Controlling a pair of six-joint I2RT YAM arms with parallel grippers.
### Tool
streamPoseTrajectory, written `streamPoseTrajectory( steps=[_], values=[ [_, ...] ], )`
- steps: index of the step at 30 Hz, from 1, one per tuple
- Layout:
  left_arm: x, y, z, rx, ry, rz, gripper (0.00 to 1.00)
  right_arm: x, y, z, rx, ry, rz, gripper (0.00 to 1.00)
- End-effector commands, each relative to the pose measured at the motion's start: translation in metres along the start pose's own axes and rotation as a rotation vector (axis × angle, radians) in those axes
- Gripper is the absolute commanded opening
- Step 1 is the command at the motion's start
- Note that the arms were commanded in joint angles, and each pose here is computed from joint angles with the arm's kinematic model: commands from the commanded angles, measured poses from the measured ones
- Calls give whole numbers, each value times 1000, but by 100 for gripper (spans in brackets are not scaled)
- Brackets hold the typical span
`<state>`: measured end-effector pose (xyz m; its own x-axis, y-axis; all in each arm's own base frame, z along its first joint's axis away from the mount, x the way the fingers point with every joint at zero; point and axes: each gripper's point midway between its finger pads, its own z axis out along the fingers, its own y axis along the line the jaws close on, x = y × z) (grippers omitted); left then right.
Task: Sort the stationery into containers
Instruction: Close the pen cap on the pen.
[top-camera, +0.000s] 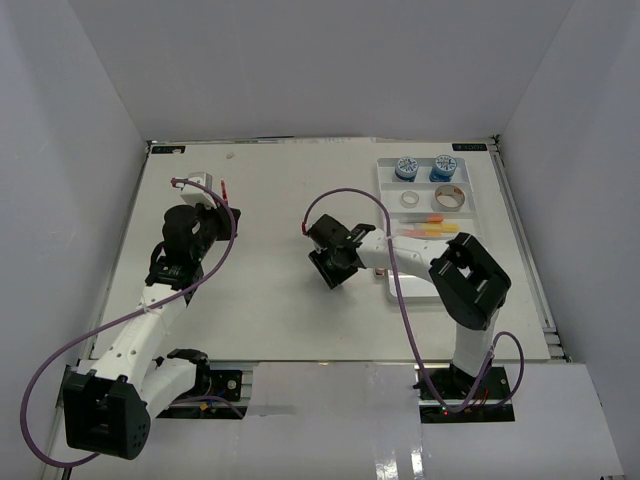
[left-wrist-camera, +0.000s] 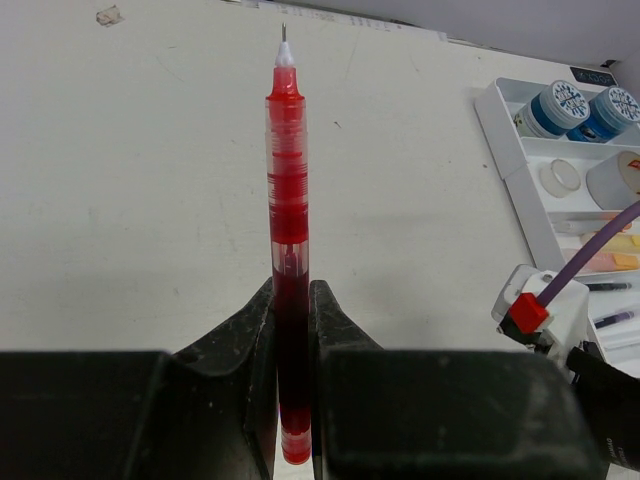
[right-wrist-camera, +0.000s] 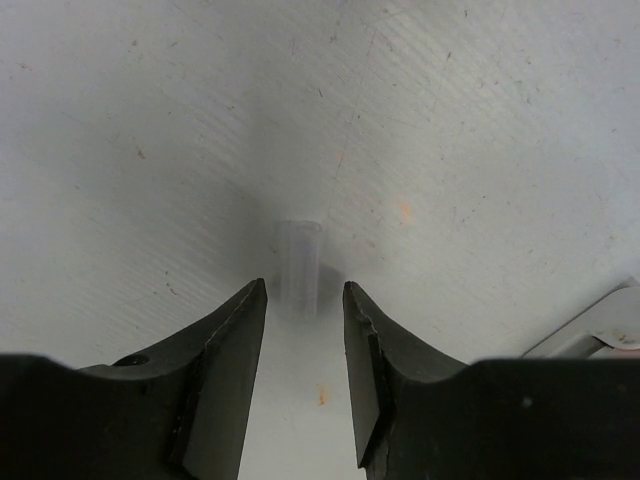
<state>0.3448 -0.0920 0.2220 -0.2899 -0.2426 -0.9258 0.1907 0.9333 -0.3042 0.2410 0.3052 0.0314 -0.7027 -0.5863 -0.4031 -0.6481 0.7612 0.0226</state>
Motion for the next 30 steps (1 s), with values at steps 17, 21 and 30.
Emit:
streamPoseTrajectory(
  steps=[17,21,30],
  values=[
    [0,-5,-2,31,4,2,0,-5,4,10,-24,87,-47,39],
    [-1,-5,-2,35,2,3,0,-4,3,14,-23,100,-46,37],
    [3,-9,0,55,20,8,0,-4,5,17,-33,104,-56,17]
  ],
)
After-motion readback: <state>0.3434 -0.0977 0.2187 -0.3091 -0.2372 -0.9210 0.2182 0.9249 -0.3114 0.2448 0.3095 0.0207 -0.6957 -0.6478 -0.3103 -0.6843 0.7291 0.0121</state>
